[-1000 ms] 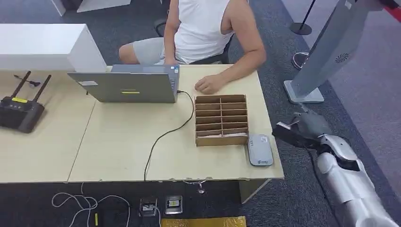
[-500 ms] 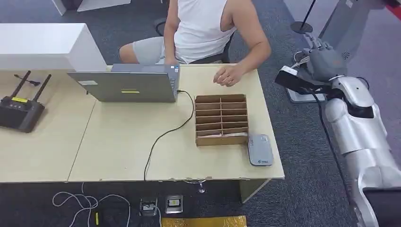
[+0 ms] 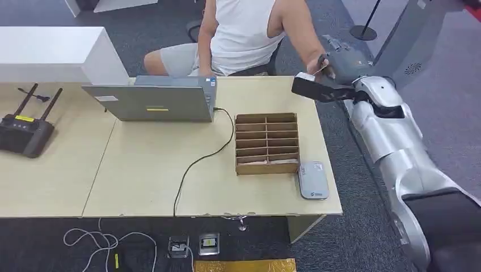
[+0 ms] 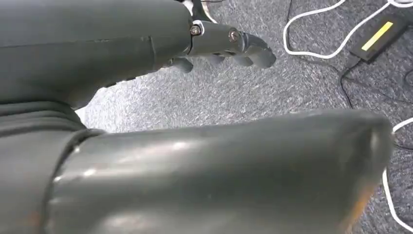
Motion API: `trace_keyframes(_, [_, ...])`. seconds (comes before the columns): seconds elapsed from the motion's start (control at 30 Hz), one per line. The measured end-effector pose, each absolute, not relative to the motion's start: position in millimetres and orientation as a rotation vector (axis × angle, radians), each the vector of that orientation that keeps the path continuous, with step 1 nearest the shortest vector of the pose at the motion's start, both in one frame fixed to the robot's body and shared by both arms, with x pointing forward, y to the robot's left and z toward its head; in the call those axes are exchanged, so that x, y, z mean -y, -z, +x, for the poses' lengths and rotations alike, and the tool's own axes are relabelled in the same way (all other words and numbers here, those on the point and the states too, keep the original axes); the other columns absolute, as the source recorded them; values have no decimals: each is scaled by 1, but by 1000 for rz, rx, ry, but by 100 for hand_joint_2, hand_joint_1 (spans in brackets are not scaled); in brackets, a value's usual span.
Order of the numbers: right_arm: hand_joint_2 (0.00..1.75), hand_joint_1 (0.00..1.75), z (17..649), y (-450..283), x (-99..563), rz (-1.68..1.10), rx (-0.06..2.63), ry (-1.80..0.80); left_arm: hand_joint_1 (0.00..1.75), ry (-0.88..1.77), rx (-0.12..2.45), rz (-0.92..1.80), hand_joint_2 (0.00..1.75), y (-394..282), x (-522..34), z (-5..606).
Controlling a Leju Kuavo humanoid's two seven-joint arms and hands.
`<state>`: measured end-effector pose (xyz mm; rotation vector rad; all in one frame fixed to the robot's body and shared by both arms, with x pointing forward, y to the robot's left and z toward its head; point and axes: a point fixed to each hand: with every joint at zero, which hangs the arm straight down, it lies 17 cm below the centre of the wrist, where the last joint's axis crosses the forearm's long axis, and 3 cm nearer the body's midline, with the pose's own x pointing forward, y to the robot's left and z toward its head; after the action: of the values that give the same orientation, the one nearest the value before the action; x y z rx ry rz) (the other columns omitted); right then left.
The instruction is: Pass the card to the sensor for recognition and then transmit it.
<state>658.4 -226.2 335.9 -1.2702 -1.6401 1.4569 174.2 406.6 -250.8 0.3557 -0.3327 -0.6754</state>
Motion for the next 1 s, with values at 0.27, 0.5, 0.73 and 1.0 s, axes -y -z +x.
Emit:
trace_keyframes(0.27, [175, 2, 658, -304, 201, -1194, 1602, -1495, 0, 677, 328, 357, 0, 251, -407, 172])
trace_keyframes(0.5, [175, 0, 659, -297, 205, -1204, 1591, -1476, 0, 675, 318, 354, 0, 253, -407, 165])
trace_keyframes(0.73, [175, 0, 660, -294, 211, -1210, 1592, -1440, 0, 673, 314, 353, 0, 254, -408, 161])
trace_keyframes(1.0, [175, 0, 660, -341, 209, -1177, 1784, -1274, 0, 670, 313, 359, 0, 255, -408, 159])
